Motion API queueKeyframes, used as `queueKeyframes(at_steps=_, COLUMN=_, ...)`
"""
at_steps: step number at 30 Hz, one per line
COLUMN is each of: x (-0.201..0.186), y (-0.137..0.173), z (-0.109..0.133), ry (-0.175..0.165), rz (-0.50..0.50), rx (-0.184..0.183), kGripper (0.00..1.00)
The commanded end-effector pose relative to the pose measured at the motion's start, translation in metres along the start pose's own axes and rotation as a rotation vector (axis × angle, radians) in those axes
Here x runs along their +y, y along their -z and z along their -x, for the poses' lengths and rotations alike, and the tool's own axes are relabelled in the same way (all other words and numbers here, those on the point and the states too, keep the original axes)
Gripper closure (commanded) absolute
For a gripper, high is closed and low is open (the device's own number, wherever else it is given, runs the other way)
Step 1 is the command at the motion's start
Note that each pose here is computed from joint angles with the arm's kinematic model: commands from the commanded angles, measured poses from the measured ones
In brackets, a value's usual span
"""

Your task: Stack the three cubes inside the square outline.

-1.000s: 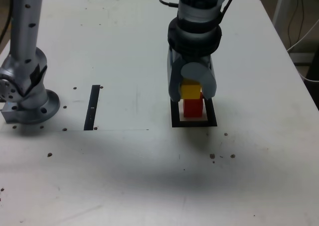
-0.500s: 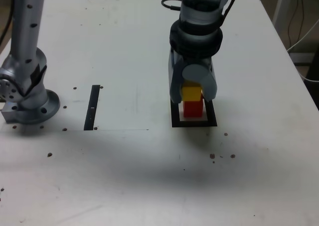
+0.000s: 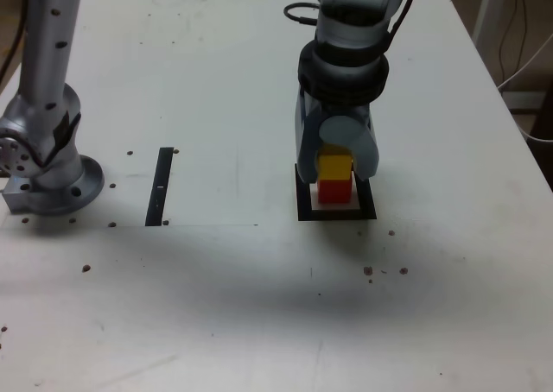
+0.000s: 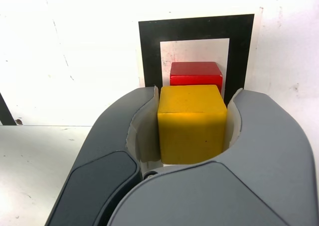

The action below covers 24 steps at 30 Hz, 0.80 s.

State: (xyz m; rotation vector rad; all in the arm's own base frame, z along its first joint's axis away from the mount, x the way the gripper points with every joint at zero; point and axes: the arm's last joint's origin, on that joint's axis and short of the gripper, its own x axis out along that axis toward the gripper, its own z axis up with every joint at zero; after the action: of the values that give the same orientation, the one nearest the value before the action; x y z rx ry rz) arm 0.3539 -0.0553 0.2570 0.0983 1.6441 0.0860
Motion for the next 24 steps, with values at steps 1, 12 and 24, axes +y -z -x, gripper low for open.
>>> queueKeyframes(at_steps=1, x=-0.0003, y=-0.001, z=-0.0013, ry=0.001, rz=-0.002, rx=0.0, kGripper=0.73)
queueKeyframes(at_steps=12, x=-0.0004, y=-0.0018, z=-0.0025, ry=-0.001, rz=-0.006, rx=0.0, kGripper=0.62)
queueKeyframes(at_steps=24, x=0.0005, y=-0.0017, z=-0.004, ry=-0.013, rz=-0.01, rx=0.001, kGripper=0.14)
